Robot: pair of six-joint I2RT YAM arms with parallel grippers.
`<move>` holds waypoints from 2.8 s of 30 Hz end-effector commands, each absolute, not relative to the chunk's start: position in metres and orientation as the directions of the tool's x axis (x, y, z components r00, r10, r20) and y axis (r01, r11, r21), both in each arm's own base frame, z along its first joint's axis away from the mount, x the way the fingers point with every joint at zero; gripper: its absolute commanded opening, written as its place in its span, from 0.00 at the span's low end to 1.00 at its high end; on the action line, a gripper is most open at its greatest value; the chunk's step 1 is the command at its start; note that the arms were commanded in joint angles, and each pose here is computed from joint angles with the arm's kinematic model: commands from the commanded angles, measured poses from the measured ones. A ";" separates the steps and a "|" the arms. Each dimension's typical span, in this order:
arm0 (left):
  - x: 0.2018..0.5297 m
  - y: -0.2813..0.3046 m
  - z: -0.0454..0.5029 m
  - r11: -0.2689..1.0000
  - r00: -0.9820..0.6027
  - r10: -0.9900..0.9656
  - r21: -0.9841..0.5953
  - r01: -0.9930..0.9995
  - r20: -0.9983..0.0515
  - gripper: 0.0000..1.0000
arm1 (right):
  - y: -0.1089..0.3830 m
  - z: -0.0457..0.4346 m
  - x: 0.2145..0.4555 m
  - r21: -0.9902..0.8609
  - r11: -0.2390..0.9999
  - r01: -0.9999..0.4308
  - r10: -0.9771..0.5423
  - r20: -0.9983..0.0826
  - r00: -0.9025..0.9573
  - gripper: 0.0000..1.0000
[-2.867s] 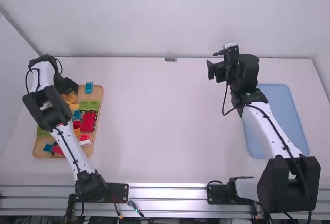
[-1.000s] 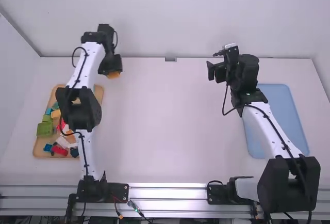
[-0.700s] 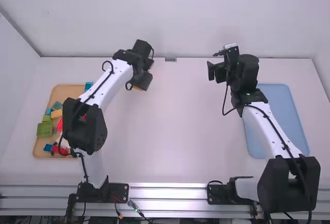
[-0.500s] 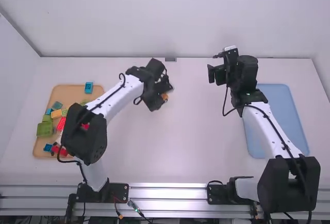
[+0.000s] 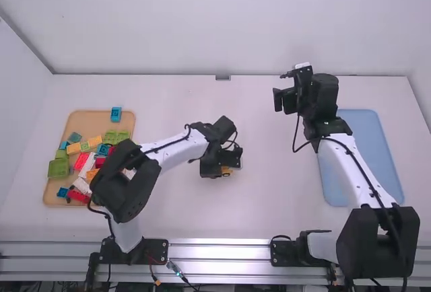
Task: Assemble lego blocks to make yellow taxi
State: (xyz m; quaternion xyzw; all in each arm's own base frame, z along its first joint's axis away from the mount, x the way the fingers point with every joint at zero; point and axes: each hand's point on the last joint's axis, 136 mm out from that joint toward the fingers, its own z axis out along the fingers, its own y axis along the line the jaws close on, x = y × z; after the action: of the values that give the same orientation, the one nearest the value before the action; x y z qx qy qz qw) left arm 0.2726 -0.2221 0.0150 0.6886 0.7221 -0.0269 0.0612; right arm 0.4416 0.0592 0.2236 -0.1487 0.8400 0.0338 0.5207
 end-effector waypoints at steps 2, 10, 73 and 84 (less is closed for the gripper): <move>0.269 -0.219 0.009 0.012 -0.005 0.993 0.055 0.998 -0.122 0.04 | 0.060 0.252 0.444 -0.107 0.954 -0.282 -0.208 -0.911 -0.357 0.99; 0.266 -0.213 -0.008 0.021 -0.012 0.991 0.069 0.997 -0.130 0.30 | 0.060 0.252 0.444 -0.107 0.953 -0.282 -0.208 -0.911 -0.357 0.99; 0.356 0.241 0.114 0.974 -0.963 -0.217 0.025 -0.224 -0.161 0.99 | 0.074 0.268 0.449 -0.120 0.946 -0.302 -0.209 -0.936 -0.284 0.99; 0.384 0.237 0.070 0.783 -0.793 0.608 0.141 0.606 0.031 0.99 | 0.083 0.269 0.448 -0.120 0.940 -0.319 -0.213 -0.937 -0.277 0.99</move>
State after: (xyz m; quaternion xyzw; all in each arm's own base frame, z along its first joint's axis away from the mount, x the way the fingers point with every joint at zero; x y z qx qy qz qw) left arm 0.3890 0.2379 0.0765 0.1798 0.9811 0.0559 0.0455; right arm 0.4468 0.0769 0.2404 -0.1648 0.8165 0.0419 0.5517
